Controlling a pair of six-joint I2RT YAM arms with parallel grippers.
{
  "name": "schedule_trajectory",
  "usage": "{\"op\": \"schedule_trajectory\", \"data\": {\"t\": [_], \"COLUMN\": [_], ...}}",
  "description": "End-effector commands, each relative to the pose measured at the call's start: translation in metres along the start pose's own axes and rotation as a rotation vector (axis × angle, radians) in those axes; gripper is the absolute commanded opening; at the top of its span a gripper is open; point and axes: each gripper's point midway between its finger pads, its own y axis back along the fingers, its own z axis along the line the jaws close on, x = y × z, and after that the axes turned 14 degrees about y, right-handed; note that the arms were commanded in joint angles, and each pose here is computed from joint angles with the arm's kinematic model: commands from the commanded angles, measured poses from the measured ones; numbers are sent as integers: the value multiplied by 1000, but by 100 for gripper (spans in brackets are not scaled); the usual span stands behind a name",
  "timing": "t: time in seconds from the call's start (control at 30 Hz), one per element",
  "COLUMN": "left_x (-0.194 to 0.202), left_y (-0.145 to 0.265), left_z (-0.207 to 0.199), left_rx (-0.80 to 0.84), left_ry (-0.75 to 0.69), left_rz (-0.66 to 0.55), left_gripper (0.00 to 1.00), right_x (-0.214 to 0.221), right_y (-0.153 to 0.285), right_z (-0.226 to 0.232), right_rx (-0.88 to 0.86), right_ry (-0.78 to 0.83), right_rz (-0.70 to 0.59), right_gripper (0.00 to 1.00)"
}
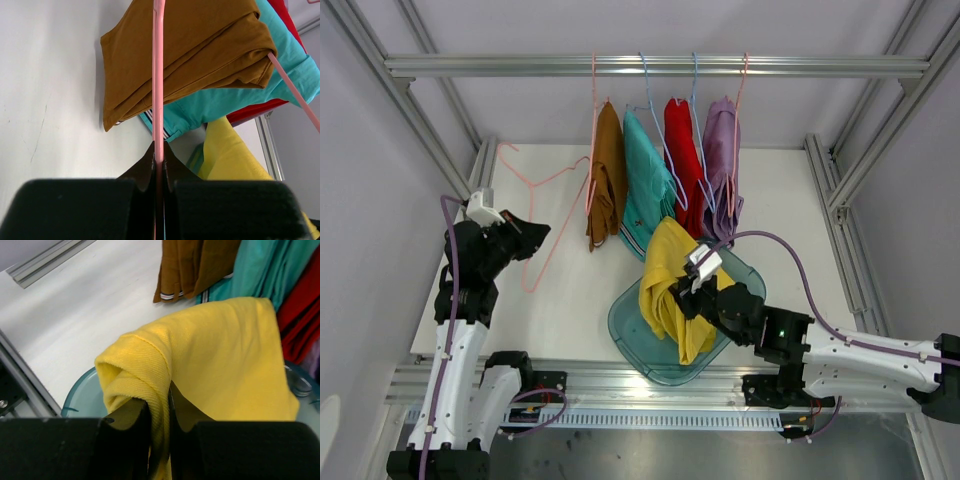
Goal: Remove the trousers from the hanger
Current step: Place the trousers in the bin.
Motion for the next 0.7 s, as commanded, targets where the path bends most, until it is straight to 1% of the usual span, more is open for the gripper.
{"op": "schedule_trajectory", "data": {"t": [0.0,0.07,0.1,0.13,0.17,0.2,0.27,0.3,0.4,0.5,0.6,0.67], "left_x": [-13,-12,-12,-11,-12,-12,-11,-11,-11,-10,-10,-9], "left_y": [3,3,3,2,3,2,2,2,2,2,2,2], "left_z": [-15,-15,-15,-14,-15,-15,-15,-15,-15,-15,-16,-16], "left_rx": [54,57,57,55,58,56,60,59,60,60,64,64], "left_ry": [-36,-36,-36,-34,-36,-34,-35,-34,-34,-34,-35,-34], "left_rz": [-36,-33,-33,-31,-32,-32,-29,-28,-27,-25,-23,-21], "left_gripper": [1,0,0,1,1,1,1,0,0,1,1,1], "right_x": [-9,-1,1,6,8,10,10,7,-13,-32,-35,-23], "right_y": [-2,0,0,1,1,2,7,8,21,31,35,32], "right_z": [10,18,21,25,29,32,35,37,37,29,16,2], "right_rx": [-3,-34,-51,-69,-92,-105,-125,-135,-176,-176,-124,-34], "right_ry": [-91,-96,-105,-104,-106,-105,-121,-141,-190,-219,-210,-189], "right_rz": [-50,-38,-36,-23,-13,-5,-8,-21,-87,-141,-144,-89], "right_gripper": [0,0,4,32,45,53,76,99,100,99,99,100]}}
